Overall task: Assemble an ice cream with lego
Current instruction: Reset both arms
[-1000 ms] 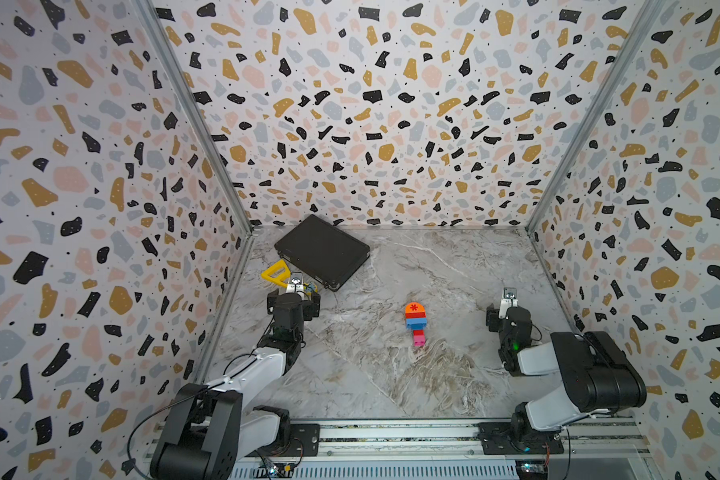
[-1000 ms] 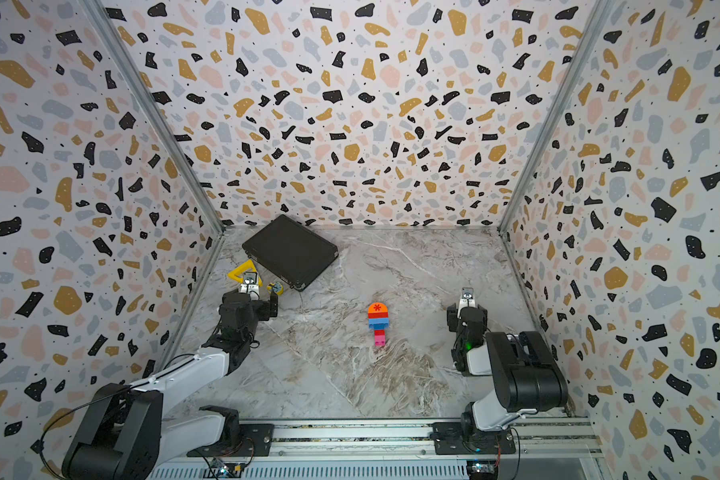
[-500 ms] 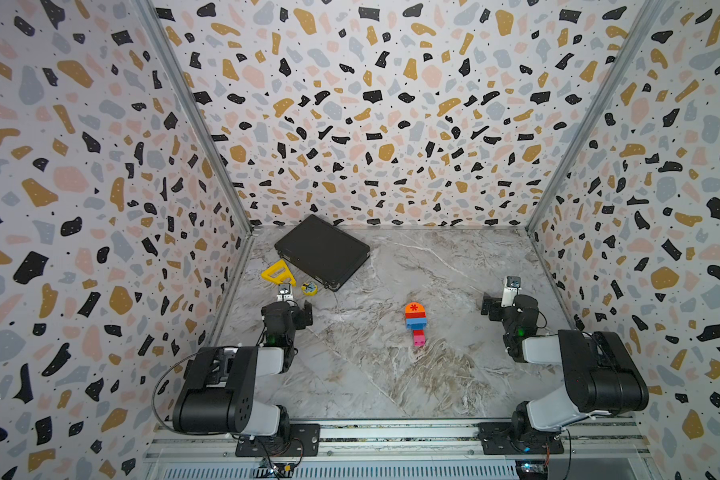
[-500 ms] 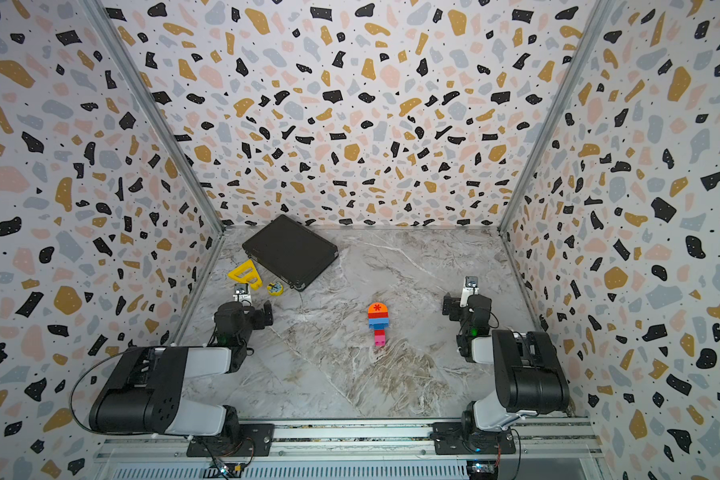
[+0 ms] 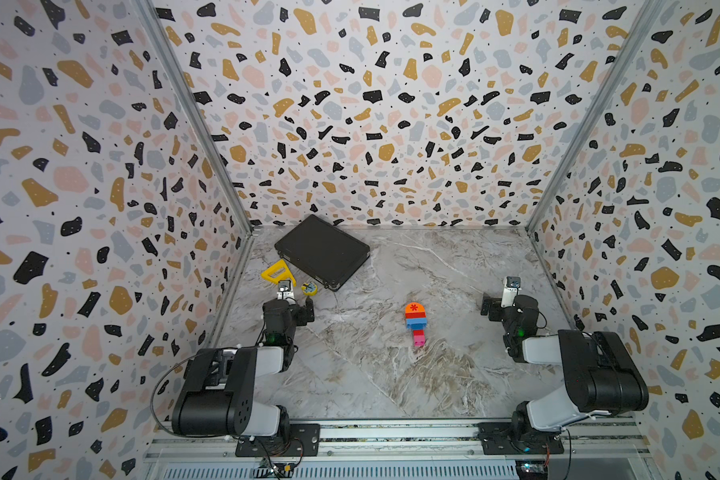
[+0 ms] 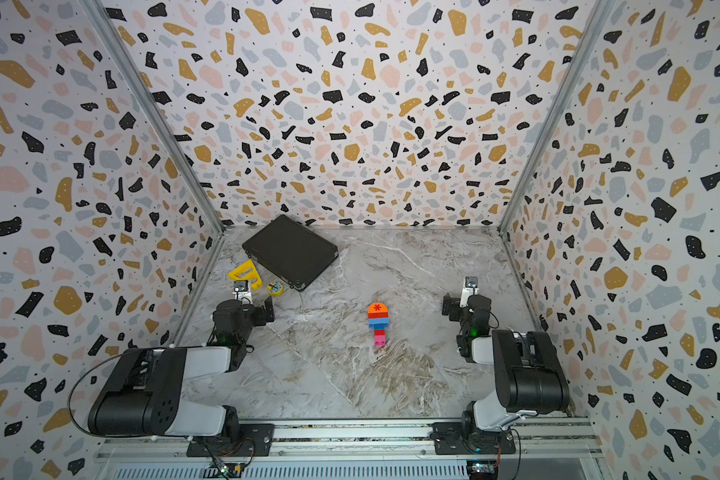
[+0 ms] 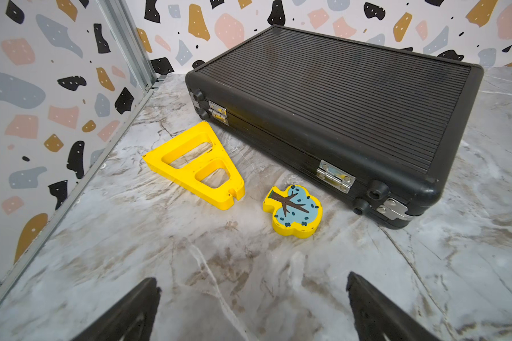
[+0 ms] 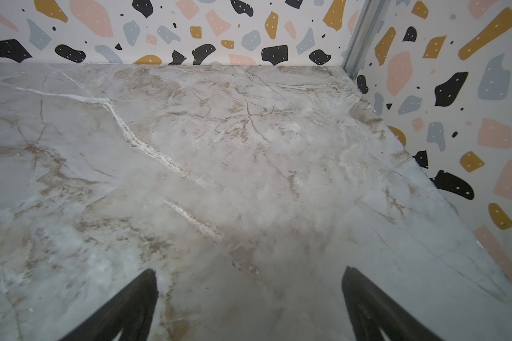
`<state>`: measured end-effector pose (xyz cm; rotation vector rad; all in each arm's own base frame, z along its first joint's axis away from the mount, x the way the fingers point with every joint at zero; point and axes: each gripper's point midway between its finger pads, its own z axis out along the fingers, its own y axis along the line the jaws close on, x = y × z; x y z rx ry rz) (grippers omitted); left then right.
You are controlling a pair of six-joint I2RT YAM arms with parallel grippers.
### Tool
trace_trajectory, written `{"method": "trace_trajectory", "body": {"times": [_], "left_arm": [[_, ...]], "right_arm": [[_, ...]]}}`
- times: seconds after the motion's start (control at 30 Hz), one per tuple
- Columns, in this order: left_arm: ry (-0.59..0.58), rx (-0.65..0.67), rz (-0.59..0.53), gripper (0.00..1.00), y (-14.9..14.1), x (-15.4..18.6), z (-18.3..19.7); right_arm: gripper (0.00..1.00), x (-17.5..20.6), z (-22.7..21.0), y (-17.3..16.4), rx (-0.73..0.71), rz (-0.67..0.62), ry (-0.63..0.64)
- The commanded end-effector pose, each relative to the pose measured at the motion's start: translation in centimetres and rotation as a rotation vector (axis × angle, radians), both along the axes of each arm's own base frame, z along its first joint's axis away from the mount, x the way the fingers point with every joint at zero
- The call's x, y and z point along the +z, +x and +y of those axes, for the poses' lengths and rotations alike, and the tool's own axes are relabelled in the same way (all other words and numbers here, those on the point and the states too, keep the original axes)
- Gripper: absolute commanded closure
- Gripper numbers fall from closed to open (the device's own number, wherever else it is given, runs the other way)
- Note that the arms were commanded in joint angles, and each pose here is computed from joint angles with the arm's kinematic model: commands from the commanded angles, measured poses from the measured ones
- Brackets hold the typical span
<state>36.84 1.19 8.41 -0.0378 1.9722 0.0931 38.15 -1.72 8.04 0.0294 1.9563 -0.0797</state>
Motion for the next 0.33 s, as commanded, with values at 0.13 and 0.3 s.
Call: {"method": "trace_trajectory", "body": {"times": [0.13, 0.3], "left_arm": [[-0.011, -0.027, -0.045, 0.01, 1.0, 1.4, -0.5], [-0.013, -0.038, -0.049, 0.0, 0.9, 1.4, -0.7]], "right_arm": [[0.0, 7.0, -1.1, -4.9, -0.09, -0.252, -0.019], [0.0, 5.6, -1.3, -3.4, -0.105, -0.137, -0.019]]}}
